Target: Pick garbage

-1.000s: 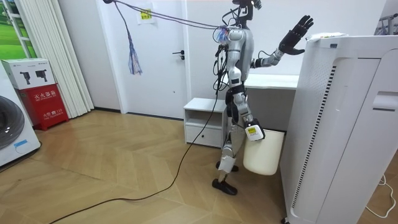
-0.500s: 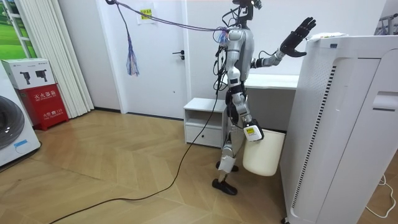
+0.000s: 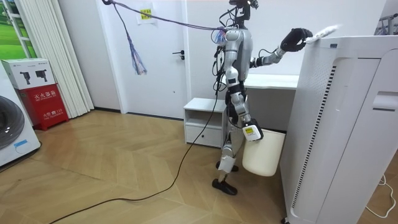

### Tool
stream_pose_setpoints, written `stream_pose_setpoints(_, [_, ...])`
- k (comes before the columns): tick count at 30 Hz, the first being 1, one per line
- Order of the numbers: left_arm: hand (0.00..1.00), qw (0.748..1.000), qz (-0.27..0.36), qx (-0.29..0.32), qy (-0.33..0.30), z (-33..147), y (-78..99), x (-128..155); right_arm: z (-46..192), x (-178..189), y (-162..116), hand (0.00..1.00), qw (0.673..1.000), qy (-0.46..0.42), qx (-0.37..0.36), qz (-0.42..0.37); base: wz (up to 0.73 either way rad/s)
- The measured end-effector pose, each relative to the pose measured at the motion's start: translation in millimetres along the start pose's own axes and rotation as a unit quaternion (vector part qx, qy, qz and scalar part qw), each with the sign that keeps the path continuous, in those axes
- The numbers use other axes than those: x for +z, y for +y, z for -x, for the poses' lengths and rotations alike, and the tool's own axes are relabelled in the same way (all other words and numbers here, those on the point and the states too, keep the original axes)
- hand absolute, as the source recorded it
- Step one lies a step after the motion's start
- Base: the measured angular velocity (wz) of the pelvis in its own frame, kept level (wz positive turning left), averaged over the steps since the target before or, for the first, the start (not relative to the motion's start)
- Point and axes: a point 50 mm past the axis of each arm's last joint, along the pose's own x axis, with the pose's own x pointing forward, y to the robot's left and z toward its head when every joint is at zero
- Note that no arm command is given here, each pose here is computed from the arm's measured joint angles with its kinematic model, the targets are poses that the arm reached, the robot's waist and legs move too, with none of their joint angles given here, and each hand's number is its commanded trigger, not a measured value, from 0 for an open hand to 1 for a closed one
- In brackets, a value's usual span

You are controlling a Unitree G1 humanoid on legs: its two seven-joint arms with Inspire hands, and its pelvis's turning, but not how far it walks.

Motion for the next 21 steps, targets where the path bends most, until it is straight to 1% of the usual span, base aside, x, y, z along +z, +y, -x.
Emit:
stream_pose_setpoints(9, [1.00, 1.000, 0.004, -0.023, -0.007, 2.0, -4.0, 2.4, 0.1, -0.2, 0.1, 1.00, 1.000, 0.000, 0.000, 0.000, 0.00])
stream_pose_setpoints(14, [1.00, 1.000, 0.008, -0.025, -0.007, 2.3, -4.6, 3.0, -0.1, 0.9, 0.4, 1.00, 1.000, -0.002, 0.001, 0.000, 0.00])
stream_pose_setpoints(18, [1.00, 0.998, 0.065, -0.006, 0.020, 0.9, -2.0, 2.4, -1.4, 5.2, 0.8, 1.00, 1.000, -0.007, -0.003, 0.001, 0.00])
stream_pose_setpoints(20, [1.00, 0.993, 0.110, 0.003, 0.036, -1.8, 1.4, 3.0, -1.4, 5.8, -0.1, 1.00, 1.000, -0.008, -0.004, 0.001, 0.02])
stream_pose_setpoints(21, [1.00, 0.988, 0.148, 0.013, 0.045, -5.2, 5.5, 5.3, -1.3, 5.9, -0.6, 1.00, 1.000, -0.008, -0.004, 0.003, 0.00])
